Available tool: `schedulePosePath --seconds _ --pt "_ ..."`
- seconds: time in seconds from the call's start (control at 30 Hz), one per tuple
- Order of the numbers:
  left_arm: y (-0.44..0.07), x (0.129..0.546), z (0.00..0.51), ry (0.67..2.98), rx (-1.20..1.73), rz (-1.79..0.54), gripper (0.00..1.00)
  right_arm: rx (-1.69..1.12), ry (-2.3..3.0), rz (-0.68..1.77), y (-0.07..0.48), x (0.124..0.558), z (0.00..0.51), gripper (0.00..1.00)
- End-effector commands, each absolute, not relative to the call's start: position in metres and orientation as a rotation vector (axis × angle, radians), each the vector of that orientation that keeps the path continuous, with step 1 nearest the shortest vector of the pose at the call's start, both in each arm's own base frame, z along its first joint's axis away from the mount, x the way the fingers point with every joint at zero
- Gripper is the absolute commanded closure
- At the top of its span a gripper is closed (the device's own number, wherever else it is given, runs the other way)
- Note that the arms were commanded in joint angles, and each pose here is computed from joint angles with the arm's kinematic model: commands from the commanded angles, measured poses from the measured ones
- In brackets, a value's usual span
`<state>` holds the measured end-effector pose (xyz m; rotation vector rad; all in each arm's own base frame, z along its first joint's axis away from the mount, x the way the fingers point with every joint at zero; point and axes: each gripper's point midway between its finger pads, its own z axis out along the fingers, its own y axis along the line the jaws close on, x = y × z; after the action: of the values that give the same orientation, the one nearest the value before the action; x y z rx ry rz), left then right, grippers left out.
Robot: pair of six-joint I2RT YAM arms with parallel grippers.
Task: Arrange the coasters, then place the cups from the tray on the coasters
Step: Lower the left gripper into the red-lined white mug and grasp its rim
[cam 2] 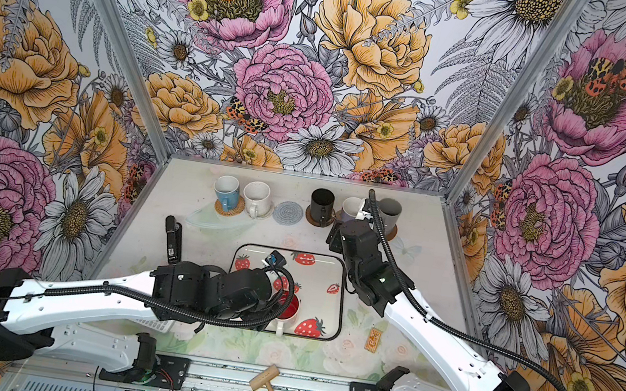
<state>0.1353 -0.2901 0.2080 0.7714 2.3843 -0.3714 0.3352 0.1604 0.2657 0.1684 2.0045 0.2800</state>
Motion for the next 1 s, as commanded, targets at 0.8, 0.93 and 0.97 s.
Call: schedulePosePath --seconds 0.8,0.93,0.97 --pt "-0.312 0.091 0.105 2.636 0.816 -0.243 0.23 0.163 2.024 0.278 0.171 0.346 0.255 0.28" --pt "-0.315 0.097 0.095 2.660 0.779 -0.246 0.23 0.163 2.029 0.274 0.172 0.348 0.253 0.28" --pt "-0.314 0.098 0.092 2.672 0.763 -0.249 0.23 0.162 2.030 0.273 0.173 0.348 0.253 0.28"
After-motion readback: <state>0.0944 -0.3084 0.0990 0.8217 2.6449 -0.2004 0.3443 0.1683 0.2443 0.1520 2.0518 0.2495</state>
